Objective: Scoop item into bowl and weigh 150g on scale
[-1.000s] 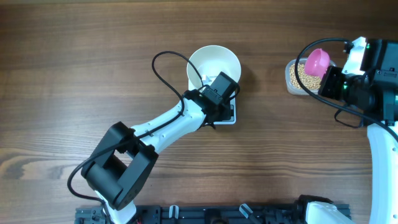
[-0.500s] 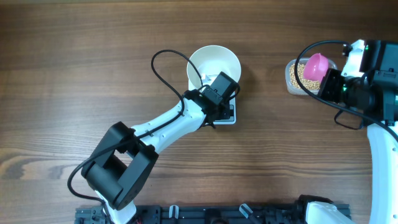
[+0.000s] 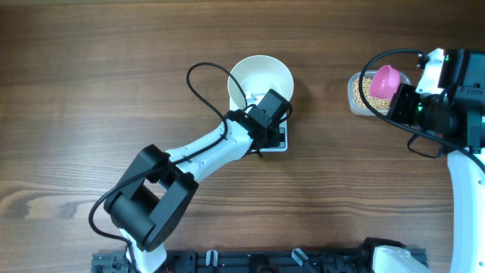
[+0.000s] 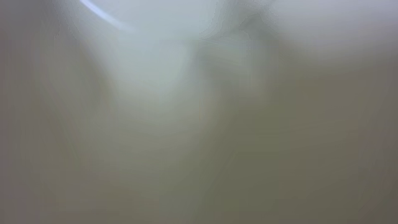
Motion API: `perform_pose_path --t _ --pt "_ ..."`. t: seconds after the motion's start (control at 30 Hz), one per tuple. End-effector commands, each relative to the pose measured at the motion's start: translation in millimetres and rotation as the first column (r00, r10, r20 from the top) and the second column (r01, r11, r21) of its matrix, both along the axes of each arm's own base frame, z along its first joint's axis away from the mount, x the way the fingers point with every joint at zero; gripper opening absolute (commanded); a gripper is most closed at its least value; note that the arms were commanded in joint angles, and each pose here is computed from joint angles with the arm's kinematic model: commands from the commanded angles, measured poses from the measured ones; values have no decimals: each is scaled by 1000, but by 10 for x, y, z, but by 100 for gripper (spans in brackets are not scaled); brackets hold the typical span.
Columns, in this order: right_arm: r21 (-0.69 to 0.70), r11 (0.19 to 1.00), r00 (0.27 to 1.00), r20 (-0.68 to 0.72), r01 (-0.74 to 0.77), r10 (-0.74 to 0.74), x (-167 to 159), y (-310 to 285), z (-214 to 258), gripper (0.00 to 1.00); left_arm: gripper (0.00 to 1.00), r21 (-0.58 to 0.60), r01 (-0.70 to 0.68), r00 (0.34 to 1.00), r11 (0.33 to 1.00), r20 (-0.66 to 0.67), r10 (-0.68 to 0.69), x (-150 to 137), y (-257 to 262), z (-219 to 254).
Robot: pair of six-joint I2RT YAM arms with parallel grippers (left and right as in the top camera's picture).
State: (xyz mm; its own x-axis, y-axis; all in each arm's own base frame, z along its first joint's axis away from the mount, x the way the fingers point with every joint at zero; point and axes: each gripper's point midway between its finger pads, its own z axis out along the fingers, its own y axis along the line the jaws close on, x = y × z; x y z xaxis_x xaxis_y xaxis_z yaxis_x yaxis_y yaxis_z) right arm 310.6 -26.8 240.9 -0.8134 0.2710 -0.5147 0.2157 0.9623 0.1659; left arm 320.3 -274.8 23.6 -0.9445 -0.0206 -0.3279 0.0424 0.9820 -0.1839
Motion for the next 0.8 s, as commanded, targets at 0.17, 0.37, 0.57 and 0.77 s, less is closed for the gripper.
perform_pose_path --t 0.17,0.37,0.57,0.77 --pt "4 1000 1000 14 3 -3 12 -6 53 4 4 13 22 999 1000 -37 -21 -46 -7 -151" --pt "3 1000 1000 12 3 -3 8 -7 51 4 4 14 22 999 1000 -37 -21 -46 -7 -157" --pt "2 1000 1000 15 3 -3 14 -7 54 4 4 27 22 998 999 -51 -20 -61 8 -231" --pt "3 1000 1000 14 3 -3 12 -7 53 4 4 33 22 998 999 -59 -20 -70 15 -270"
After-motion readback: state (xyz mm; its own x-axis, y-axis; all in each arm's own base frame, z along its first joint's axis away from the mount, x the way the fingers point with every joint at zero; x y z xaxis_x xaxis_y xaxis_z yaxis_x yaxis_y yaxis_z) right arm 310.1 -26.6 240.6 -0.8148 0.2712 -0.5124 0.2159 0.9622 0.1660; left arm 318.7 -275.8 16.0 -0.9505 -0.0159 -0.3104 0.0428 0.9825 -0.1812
